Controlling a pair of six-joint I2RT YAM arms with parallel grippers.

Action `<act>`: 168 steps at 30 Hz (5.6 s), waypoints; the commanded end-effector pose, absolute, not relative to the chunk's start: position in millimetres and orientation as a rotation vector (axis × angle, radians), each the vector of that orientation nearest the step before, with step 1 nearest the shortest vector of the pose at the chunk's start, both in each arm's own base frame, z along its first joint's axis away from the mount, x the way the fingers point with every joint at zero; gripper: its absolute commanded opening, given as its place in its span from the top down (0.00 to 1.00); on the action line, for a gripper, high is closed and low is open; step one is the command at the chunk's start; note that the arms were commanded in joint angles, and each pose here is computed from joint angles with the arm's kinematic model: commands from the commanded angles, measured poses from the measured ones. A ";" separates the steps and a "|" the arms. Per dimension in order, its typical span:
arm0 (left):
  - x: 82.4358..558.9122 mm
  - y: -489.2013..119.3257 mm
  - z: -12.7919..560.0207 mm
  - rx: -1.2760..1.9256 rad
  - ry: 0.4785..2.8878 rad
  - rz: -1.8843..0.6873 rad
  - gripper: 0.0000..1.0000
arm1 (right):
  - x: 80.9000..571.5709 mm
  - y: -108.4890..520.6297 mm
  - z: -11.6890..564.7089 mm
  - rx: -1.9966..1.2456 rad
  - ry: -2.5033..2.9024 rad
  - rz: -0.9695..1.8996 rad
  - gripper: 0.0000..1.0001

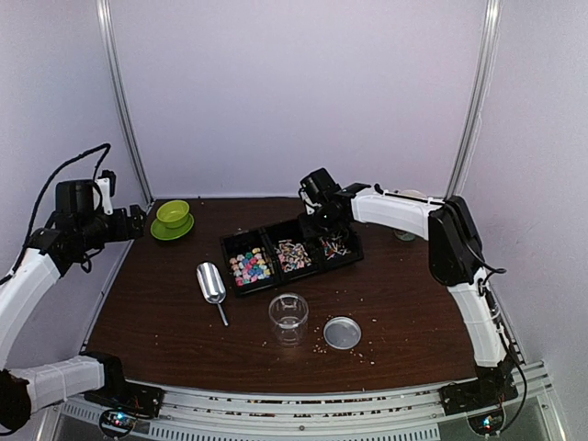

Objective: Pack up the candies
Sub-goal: Move the plate from the storage box, then move the packing bottle to the center of the board, then pick up the spatula from the center of the board.

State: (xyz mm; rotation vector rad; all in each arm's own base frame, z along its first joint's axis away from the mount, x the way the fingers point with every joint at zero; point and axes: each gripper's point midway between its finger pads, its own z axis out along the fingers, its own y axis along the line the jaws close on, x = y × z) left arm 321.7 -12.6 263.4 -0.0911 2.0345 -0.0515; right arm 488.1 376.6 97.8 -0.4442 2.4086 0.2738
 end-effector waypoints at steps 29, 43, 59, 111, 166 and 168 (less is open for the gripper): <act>375.4 -113.0 175.2 0.042 2.306 -0.492 0.04 | 343.2 289.2 214.1 -0.632 2.052 0.374 0.00; 366.8 -115.1 132.5 -0.050 2.345 -0.468 0.07 | 281.1 372.6 190.8 -1.070 2.156 0.334 0.13; 345.2 -108.9 149.1 -0.023 2.326 -0.441 0.02 | 262.6 402.7 129.5 -1.278 2.333 0.270 0.35; 351.6 -121.4 119.1 -0.061 2.338 -0.543 0.02 | 341.7 318.7 110.3 -0.938 2.505 0.020 0.87; 355.4 -157.2 74.9 -0.004 2.360 -0.797 1.00 | 316.5 297.9 187.8 -0.890 2.373 0.180 0.23; 353.2 -155.7 78.3 -0.011 2.357 -0.795 1.00 | 316.2 297.9 190.5 -0.892 2.364 0.181 0.20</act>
